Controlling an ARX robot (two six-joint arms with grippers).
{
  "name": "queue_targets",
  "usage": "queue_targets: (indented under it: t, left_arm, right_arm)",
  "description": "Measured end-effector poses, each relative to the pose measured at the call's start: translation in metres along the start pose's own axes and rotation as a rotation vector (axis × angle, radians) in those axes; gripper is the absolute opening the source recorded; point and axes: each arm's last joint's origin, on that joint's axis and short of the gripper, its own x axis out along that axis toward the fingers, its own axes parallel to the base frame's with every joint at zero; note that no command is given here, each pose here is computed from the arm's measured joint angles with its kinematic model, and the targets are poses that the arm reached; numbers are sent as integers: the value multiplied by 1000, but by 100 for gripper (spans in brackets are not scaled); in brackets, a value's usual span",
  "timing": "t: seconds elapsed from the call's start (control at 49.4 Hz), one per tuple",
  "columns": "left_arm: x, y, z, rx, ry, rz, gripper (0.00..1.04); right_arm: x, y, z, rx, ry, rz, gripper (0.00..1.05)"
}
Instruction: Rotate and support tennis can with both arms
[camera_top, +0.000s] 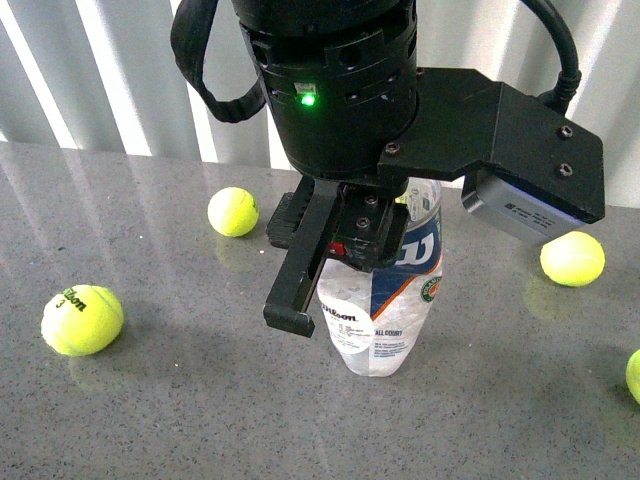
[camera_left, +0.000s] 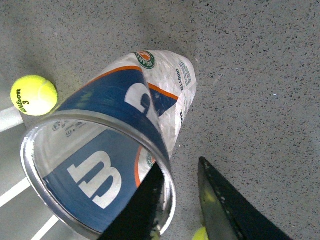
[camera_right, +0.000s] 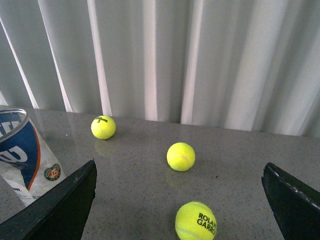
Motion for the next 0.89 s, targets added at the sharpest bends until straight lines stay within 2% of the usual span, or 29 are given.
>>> queue_targets:
  t: [0.223, 0.445, 0.526, 0.668, 0.789, 0.89]
  left_arm:
    - [-1, 2, 1, -1, -8, 14, 58]
    - [-3, 2, 1, -9, -10, 17, 100]
    - [-10, 4, 1, -30, -40, 33, 97]
    - [-60, 11, -3, -122, -232, 150, 98]
    - [-110, 8, -18, -227, -364, 303, 98]
    - [-144, 0, -41, -352, -459, 446, 98]
  right_arm:
    - [0, 0, 0, 0, 0, 0, 98]
    - [0, 0, 0, 0, 0, 0, 98]
    - [0, 0, 0, 0, 0, 0, 98]
    - [0, 0, 0, 0, 0, 0, 98]
    - [0, 0, 0, 0, 0, 0, 98]
    - [0, 0, 0, 0, 0, 0, 98]
